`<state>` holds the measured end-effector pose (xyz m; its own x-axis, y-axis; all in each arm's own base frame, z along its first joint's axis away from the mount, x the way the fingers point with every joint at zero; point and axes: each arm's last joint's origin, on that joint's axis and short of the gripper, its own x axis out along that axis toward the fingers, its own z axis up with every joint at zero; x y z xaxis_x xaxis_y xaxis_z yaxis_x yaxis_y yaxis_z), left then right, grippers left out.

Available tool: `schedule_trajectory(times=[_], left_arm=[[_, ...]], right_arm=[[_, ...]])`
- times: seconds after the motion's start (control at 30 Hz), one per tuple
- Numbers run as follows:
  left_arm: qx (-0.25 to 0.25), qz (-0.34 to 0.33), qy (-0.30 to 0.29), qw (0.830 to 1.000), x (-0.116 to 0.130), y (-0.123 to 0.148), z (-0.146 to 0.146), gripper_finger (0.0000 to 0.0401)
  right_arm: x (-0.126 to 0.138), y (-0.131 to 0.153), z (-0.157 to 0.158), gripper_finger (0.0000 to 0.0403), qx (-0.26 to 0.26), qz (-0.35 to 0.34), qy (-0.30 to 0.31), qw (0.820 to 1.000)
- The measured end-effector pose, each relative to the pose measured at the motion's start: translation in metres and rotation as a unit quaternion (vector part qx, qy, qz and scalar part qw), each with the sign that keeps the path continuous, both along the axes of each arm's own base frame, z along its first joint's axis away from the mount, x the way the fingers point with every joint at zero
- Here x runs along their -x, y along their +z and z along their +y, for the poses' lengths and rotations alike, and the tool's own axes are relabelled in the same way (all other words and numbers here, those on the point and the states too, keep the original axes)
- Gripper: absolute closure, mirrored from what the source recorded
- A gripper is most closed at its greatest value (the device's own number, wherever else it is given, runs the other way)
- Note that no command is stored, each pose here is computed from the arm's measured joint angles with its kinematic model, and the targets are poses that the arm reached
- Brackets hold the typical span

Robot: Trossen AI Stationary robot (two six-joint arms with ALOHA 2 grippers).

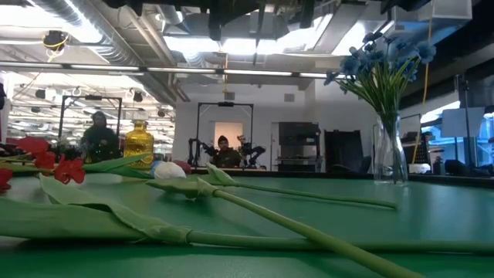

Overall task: Sort flowers into vase by color
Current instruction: Put the right red flowers into the yellow vase

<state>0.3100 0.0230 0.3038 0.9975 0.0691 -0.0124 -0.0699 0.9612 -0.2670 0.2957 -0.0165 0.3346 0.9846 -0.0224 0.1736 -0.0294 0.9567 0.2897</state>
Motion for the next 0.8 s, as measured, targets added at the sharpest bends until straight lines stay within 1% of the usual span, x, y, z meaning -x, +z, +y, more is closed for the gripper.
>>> schedule_trajectory(times=[0.17, 0.27, 0.37, 0.53, 0.57, 0.63, 0.7, 0.8], left_arm=[[-0.006, -0.001, 0.005, 1.000, 0.0002, 0.0002, 0.0021, 0.0227], [-0.006, -0.001, 0.012, 1.000, 0.0002, 0.0002, 0.0025, 0.0246], [-0.006, 0.000, 0.014, 1.000, 0.0002, 0.0002, 0.0024, 0.0286], [-0.006, -0.001, 0.016, 1.000, 0.0002, 0.0002, 0.0026, 0.0376], [-0.008, 0.000, 0.016, 1.000, 0.0002, 0.0001, 0.0026, 0.0386], [-0.010, -0.001, 0.018, 1.000, 0.0009, 0.0010, 0.0027, 0.0391], [-0.014, -0.003, 0.020, 1.000, 0.0034, 0.0038, 0.0024, 0.0391], [-0.020, -0.010, 0.025, 0.999, 0.0067, 0.0082, 0.0026, 0.0396]], right_arm=[[0.0000, 0.0002, 0.0000, 0.0384, 0.000, -0.001, 0.000, 1.000], [0.0001, 0.0003, 0.0000, 0.0384, 0.000, -0.002, 0.000, 1.000], [0.0001, 0.0004, 0.0000, 0.0384, 0.000, -0.002, 0.000, 1.000], [0.0001, 0.0004, -0.0003, 0.0384, 0.011, -0.002, -0.005, 1.000], [0.0001, 0.0004, -0.0003, 0.0384, 0.014, -0.002, -0.005, 1.000], [0.0001, 0.0004, 0.0000, 0.0382, 0.024, -0.002, -0.002, 1.000], [0.0003, 0.0012, 0.0008, 0.0372, 0.028, -0.006, 0.013, 1.000], [0.0021, 0.0036, 0.0020, 0.0333, 0.031, -0.012, 0.026, 0.999]])
